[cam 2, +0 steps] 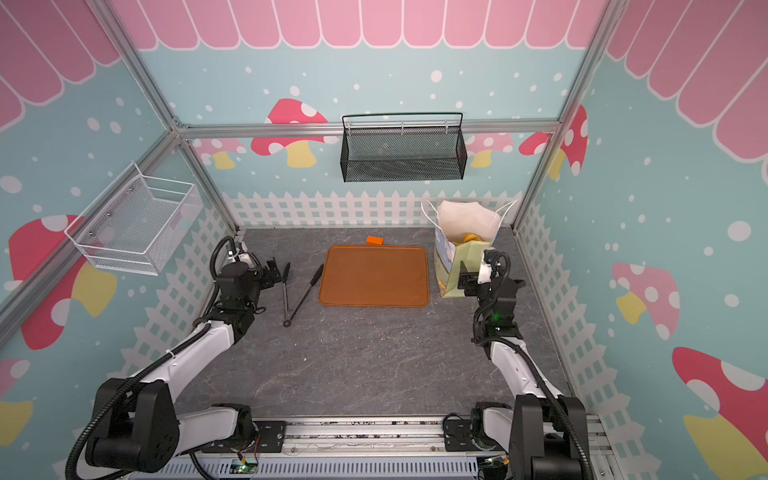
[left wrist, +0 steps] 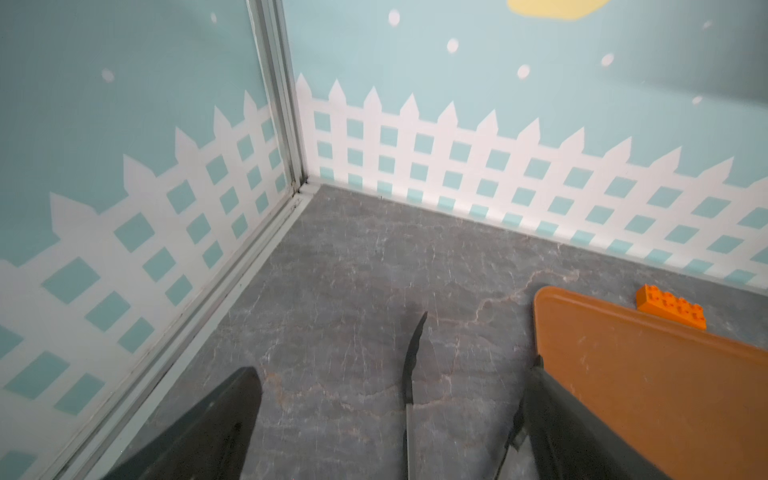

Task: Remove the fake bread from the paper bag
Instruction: 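Grasp the metal tongs with the left gripper while the right reaches the bag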

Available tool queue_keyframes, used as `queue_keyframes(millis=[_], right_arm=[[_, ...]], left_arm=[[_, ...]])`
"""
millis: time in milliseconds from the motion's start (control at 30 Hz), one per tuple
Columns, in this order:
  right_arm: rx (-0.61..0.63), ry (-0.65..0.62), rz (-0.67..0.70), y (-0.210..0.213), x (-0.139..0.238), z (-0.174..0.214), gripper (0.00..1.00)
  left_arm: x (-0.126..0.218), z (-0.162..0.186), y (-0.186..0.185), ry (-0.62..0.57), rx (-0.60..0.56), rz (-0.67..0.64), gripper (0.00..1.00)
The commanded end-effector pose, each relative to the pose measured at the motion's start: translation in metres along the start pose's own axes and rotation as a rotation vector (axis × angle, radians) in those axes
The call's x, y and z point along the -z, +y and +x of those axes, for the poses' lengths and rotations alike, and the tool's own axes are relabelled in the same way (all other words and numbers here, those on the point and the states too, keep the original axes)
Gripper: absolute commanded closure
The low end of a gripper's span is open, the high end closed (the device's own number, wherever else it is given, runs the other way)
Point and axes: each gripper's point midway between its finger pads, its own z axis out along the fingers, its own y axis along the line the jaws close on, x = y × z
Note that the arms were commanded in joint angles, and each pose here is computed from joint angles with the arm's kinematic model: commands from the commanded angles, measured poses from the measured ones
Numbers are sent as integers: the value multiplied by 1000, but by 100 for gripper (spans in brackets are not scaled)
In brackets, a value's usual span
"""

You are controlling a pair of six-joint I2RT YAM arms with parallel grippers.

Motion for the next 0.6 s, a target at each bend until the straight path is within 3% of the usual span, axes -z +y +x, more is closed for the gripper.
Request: queue_keyframes(millis=[0,200,300,433,567], right_arm=[[-75,172,-59,13,6,13,16],[-93,194,-118,38,14,-1,21],[-68,211,-104,47,16,3,22],[-24,241,-135,65,15,9,22],[-45,263,-156,74,14,15,22]], left_arm=[[2,64,4,325,10,-20,0],[-6,112,-3,570,3,-16,0],[-12,128,-7,639,-11,-4,0],[-12,150,-32,728,-26,110,3],[-9,168,-43,775,-72,132,2]])
